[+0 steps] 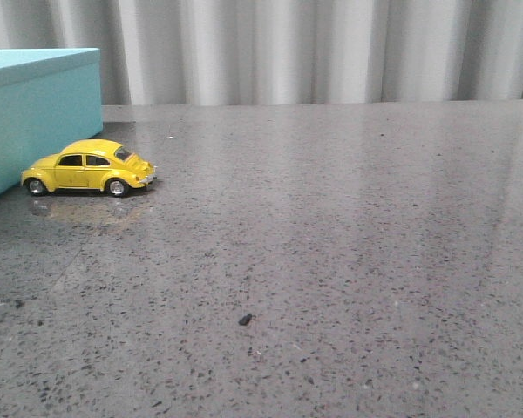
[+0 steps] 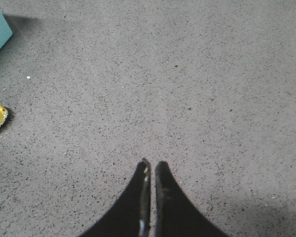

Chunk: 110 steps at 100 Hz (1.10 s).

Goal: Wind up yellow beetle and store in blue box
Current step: 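Move the left gripper over the beetle beside the blue box, then lower the left gripper and close it around the beetle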

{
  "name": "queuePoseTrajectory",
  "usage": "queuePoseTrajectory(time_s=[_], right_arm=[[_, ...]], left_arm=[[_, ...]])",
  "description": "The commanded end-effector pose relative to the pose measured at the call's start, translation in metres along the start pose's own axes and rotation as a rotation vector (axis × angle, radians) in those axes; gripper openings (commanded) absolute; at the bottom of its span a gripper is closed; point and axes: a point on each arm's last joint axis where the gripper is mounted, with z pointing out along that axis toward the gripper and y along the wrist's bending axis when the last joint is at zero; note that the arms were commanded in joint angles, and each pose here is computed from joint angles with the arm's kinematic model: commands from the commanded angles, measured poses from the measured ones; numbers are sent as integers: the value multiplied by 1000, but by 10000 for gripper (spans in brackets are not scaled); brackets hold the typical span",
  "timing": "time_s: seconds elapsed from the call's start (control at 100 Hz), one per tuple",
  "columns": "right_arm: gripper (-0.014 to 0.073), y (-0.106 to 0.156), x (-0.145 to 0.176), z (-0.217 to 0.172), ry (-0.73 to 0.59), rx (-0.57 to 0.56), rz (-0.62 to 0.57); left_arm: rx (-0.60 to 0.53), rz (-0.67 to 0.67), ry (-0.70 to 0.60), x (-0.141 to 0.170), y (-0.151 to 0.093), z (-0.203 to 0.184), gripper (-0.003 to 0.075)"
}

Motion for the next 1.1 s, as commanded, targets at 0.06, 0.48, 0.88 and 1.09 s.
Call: queuePoseTrajectory(time_s=[0.06,0.48,0.88,1.09], right_arm=[[-61,2,-10,-10,-84,-8,-2],[-61,2,-9,-9,-72,-8,-2],[-61,2,-10,-10,-80,-8,-2],[-61,2,-11,-10,-88,-8,-2]], left_arm=[[90,145,-30,-19,-17,17,440],[450,563,309,-4,-72,79,440],[424,724,419,5,-75,133,440],[457,745,404,8,-79,141,440]])
